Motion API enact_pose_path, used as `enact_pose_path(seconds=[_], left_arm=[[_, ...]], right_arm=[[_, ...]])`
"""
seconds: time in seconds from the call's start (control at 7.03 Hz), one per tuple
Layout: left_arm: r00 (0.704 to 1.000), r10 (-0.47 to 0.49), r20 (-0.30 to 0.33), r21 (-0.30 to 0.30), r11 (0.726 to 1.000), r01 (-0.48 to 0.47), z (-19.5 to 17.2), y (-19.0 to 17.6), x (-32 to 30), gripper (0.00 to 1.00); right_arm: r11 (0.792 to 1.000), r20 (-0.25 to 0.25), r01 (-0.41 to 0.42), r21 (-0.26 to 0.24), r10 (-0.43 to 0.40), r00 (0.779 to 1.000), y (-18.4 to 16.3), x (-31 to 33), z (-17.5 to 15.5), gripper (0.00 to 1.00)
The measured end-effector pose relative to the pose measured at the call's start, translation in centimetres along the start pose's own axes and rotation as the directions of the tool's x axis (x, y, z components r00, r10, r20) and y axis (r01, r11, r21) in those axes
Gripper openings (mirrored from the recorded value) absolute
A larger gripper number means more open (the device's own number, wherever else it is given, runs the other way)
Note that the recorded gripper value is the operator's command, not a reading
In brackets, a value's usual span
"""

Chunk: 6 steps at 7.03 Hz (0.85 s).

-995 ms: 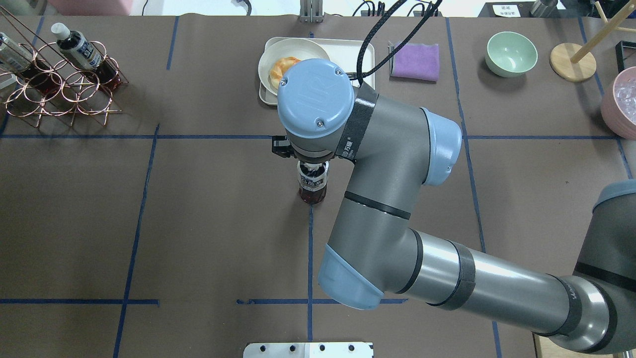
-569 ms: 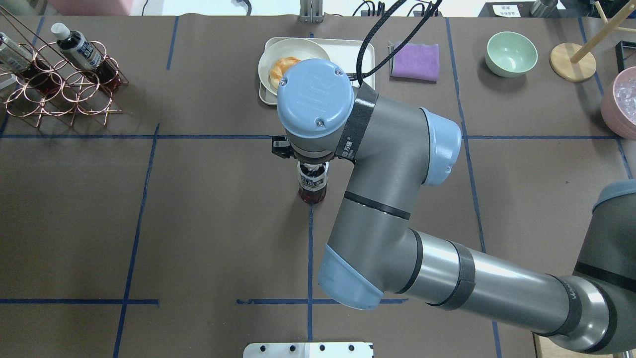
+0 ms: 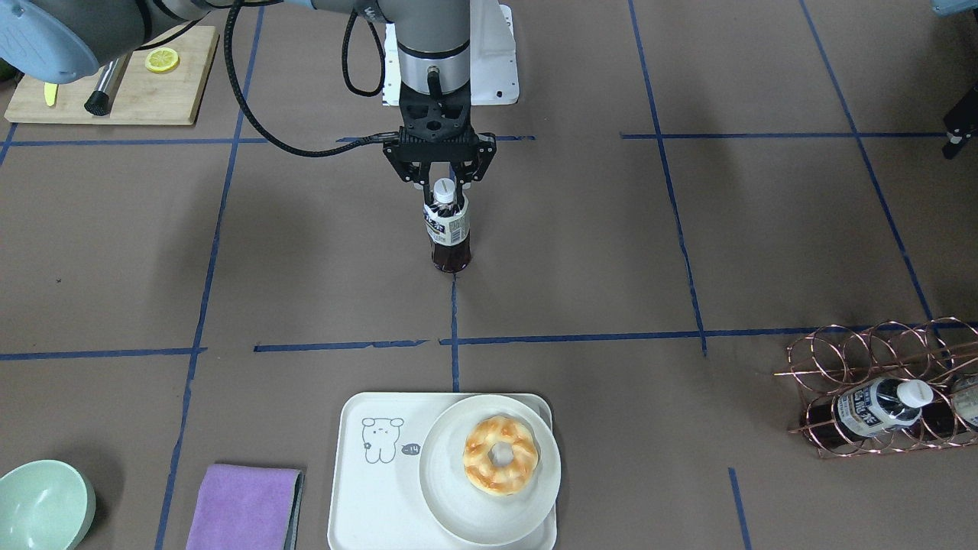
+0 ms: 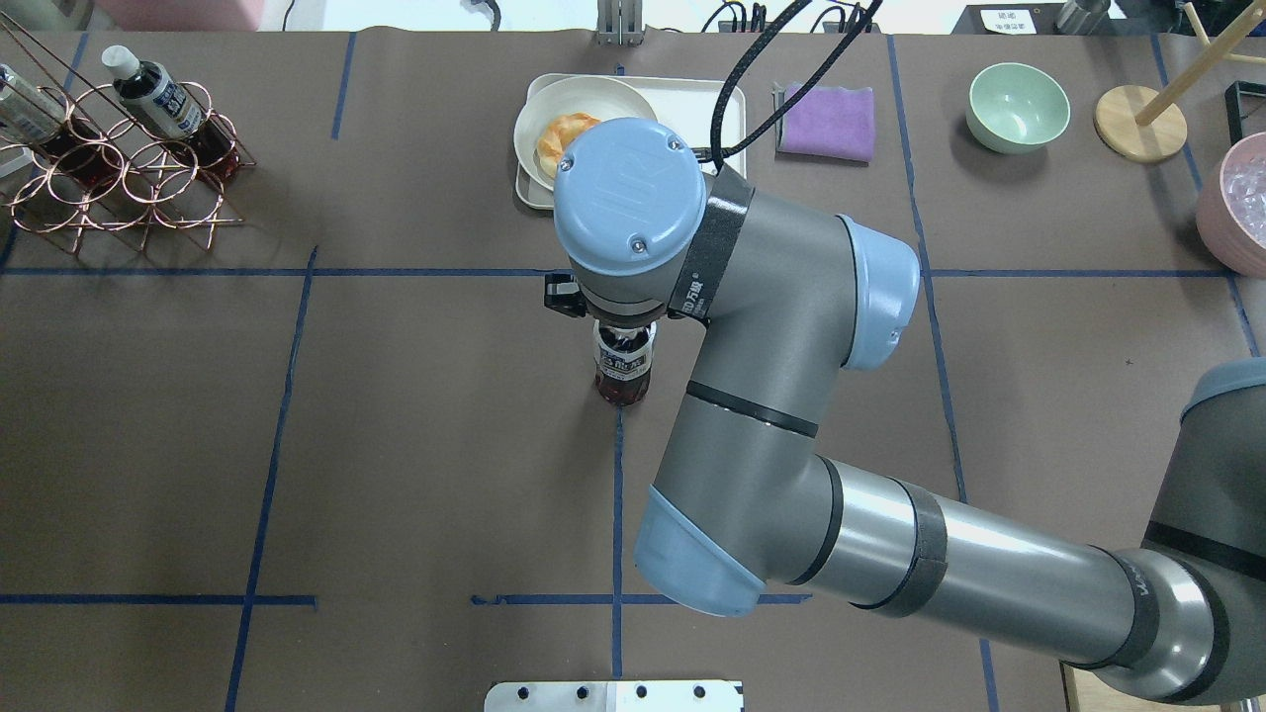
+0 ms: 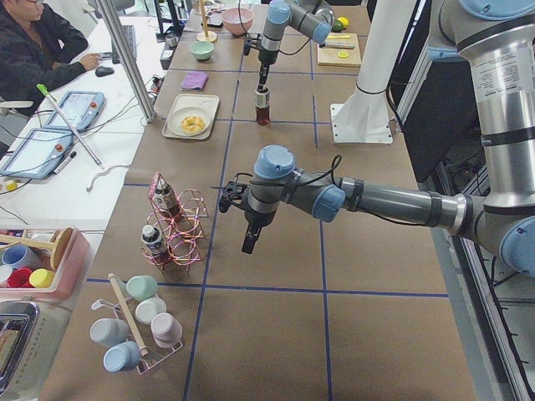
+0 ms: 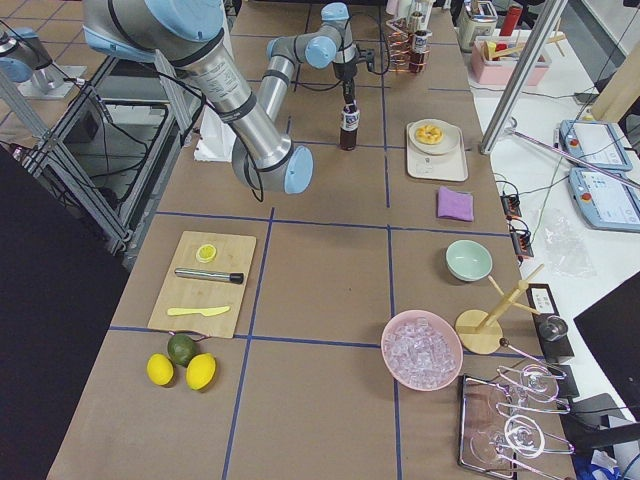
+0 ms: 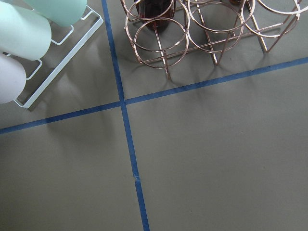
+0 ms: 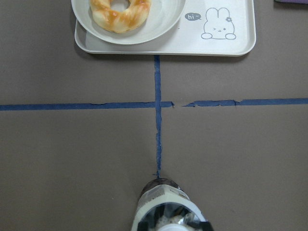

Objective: Place tea on tray
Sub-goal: 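Lower the right gripper and close it on the bottle cap, then lift the bottle with the right gripper and carry it onto the white tray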

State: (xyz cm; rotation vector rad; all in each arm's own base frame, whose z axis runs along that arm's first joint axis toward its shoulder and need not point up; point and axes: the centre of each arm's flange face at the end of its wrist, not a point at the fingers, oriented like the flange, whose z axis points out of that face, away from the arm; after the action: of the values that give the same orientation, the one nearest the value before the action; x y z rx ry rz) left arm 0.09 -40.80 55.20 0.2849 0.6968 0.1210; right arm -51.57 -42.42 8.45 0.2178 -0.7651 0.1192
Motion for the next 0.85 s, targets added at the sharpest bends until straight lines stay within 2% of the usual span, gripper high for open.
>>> enact_pose_path(seconds=[0.14,0.43,0.57,0.85], left_arm=[[1.000,0.000,0.000,0.000,1.000,0.000,0.0,0.0,0.0,1.00],[1.000,0.001,0.000,0.001,1.000,-0.001,0.0,-0.1,0.0,1.00],[1.000,0.001,0.000,0.002,1.000,-0.001,-0.1,-0.1,0.1,1.00],[1.000,0.001,0.000,0.004,1.000,-0.001,-0.1,-0.2,0.1,1.00]], right_arm=[[1.000,-0.009,-0.005,-0.004,0.005,1.000,0.1,0.2,-0.2,0.00],[1.000,0.002,-0.015,-0.012,0.015,1.000,-0.2,0.6,-1.9,0.00],[1.000,0.012,-0.029,0.003,0.029,1.000,-1.8,1.4,-3.2,0.00],[0.997,0.011,-0.044,0.066,0.043,0.999,-6.8,3.9,-4.7,0.00]])
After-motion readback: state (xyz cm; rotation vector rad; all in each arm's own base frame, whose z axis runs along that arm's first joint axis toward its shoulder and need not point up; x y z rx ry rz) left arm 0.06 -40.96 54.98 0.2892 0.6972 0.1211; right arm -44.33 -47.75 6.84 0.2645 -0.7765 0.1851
